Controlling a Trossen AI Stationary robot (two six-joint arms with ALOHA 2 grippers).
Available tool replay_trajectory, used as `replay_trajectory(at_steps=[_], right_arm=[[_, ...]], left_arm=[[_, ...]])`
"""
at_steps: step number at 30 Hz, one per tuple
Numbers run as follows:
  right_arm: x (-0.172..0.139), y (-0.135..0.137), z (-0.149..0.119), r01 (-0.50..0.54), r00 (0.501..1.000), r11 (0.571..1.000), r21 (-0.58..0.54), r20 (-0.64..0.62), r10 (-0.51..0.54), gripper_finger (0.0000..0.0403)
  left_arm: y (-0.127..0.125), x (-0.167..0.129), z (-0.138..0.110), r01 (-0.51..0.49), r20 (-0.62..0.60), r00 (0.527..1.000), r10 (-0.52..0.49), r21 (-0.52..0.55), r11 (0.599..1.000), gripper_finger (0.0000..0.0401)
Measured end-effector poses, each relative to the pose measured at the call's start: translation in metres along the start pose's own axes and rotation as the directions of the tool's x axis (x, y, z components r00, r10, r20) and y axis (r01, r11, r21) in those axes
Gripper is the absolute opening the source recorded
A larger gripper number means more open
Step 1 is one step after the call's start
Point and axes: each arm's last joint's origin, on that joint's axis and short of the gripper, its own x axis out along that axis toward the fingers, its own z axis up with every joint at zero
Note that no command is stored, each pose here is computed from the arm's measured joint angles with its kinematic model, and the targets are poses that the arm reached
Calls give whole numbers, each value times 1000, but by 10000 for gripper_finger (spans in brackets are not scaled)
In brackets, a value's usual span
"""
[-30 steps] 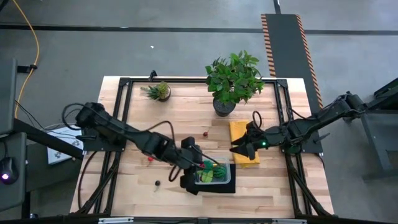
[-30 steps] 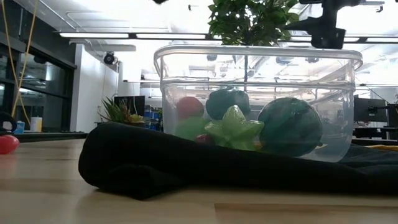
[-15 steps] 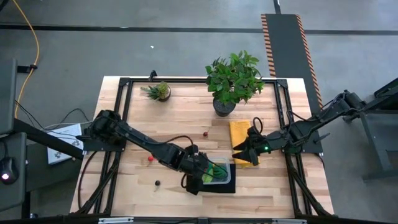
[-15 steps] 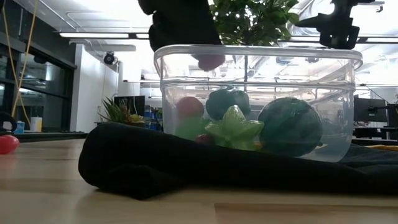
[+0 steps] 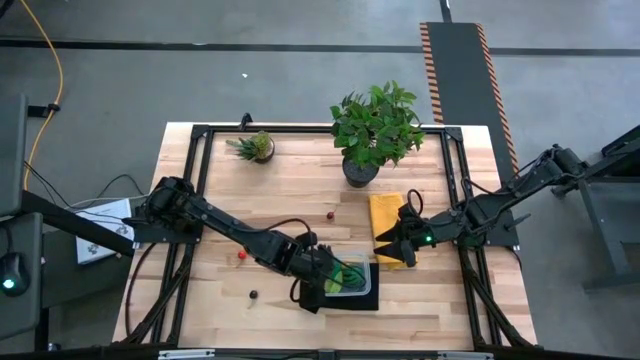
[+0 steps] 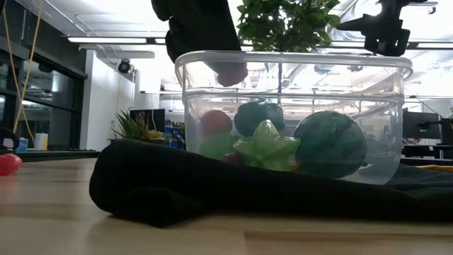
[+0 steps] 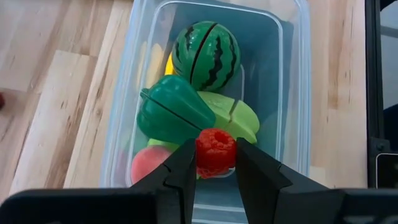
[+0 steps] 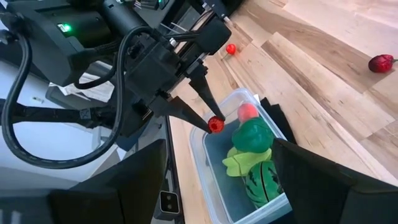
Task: Pick and placing Produce into tupperware
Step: Put the raspberry into the transparent bin, then put the left red cherry into the transparent bin
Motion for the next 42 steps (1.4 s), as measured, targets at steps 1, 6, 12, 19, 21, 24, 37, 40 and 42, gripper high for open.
replay_trajectory(at_steps=[1, 6, 12, 19, 21, 24, 37, 40, 42], right_arm=[[0, 0, 0, 0, 1000, 1000, 0, 0, 0, 282], [0, 0, 0, 0, 1000, 1000, -1, 0, 0, 282], [0, 0, 0, 0, 1000, 1000, -19, 0, 0, 282], [0, 0, 0, 0, 1000, 1000, -25, -1, 0, 282], [0, 0, 0, 0, 1000, 1000, -27, -1, 0, 282], [0, 0, 0, 0, 1000, 1000, -27, 0, 0, 282], [0, -1, 0, 6, 1000, 1000, -29, -5, -7, 282], [0, -1, -1, 14, 1000, 1000, -28, -10, -14, 282], [0, -1, -1, 14, 1000, 1000, -28, -11, -14, 282]], left_arm=[[0, 0, 0, 0, 0, 1000, 0, -1, 1000, 88], [-1, 0, 0, 11, 2, 1000, -11, 2, 1000, 98], [1, 1, 3, 13, 16, 1000, -12, -10, 1000, 154], [4, 1, 8, 41, 30, 999, -40, -47, 998, 180], [6, -4, 11, 39, 32, 999, -37, -53, 998, 176], [8, -17, 21, 31, 30, 999, -30, -39, 999, 163], [25, -119, 33, -196, -73, 978, 197, 21, 980, 102], [34, -142, 21, -270, -72, 961, 266, -57, 961, 94], [40, -155, 9, -347, -101, 936, 337, -116, 931, 91]])
